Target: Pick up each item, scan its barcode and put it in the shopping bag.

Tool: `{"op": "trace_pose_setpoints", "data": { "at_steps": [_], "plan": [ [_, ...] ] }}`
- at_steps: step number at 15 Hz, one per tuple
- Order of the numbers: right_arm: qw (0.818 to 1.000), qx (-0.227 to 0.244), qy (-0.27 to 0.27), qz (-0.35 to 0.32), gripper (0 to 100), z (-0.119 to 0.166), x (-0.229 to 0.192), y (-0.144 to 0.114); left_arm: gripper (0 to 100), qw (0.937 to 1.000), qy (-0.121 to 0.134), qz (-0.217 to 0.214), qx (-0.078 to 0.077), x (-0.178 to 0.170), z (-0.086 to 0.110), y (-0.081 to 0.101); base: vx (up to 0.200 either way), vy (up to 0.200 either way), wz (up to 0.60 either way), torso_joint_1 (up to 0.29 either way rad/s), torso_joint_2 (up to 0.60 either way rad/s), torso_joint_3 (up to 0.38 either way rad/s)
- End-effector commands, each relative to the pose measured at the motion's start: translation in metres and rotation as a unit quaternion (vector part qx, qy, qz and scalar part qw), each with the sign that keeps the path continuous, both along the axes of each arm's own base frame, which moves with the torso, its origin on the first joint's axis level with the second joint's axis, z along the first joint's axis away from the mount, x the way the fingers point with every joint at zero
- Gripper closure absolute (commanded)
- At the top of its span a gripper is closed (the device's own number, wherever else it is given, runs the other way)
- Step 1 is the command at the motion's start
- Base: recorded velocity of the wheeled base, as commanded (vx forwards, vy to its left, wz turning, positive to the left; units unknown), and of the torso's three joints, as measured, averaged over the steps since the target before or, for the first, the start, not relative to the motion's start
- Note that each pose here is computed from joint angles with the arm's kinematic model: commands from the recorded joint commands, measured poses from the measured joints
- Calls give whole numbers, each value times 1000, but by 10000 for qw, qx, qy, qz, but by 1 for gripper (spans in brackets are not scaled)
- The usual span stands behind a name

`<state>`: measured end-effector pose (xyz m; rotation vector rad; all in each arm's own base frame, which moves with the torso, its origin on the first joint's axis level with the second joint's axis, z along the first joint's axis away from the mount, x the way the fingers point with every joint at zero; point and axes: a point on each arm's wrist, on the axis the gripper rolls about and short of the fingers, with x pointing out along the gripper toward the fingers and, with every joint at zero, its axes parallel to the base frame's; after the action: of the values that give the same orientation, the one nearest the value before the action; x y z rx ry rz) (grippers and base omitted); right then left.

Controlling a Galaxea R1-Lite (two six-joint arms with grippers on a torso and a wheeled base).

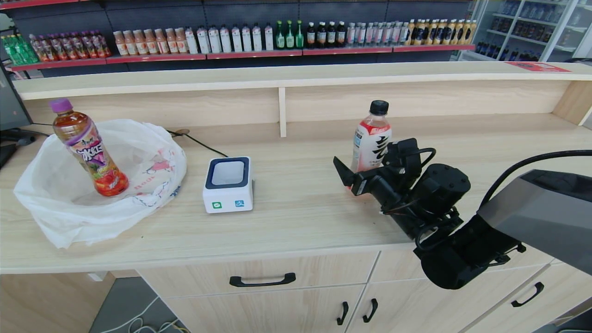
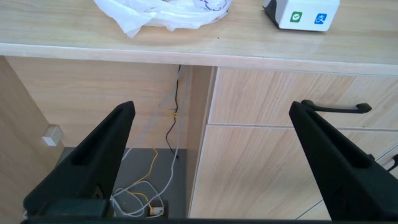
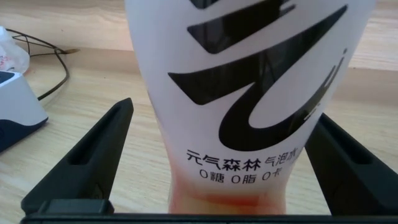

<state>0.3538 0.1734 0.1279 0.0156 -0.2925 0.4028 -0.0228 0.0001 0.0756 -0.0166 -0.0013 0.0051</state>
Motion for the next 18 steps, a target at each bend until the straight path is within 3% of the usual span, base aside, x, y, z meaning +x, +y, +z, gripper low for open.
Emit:
{"op": "trace_pose_setpoints", "data": {
  "at_steps": [1, 2, 3, 15, 18],
  "plan": [
    [10000, 7, -33, -10, 0, 0, 2, 1, 0, 10000, -1, 5, -1, 0, 0, 0, 0, 0, 0, 0, 0, 0],
    [10000, 15, -38, -32, 0, 0, 2, 1, 0, 10000, -1, 13, -1, 0, 0, 0, 0, 0, 0, 0, 0, 0],
    [10000, 18, -45, -32, 100, 1, 3, 1, 0, 10000, -1, 5, -1, 0, 0, 0, 0, 0, 0, 0, 0, 0],
    [9999, 88, -54, -97, 100, 9, -6, 0, 0, 10000, -1, 5, -1, 0, 0, 0, 0, 0, 0, 0, 0, 0],
    [9997, 166, -186, -49, 100, 22, -15, 1, 0, 10000, -1, 13, -1, 0, 0, 0, 0, 0, 0, 0, 0, 0]
  ]
}}
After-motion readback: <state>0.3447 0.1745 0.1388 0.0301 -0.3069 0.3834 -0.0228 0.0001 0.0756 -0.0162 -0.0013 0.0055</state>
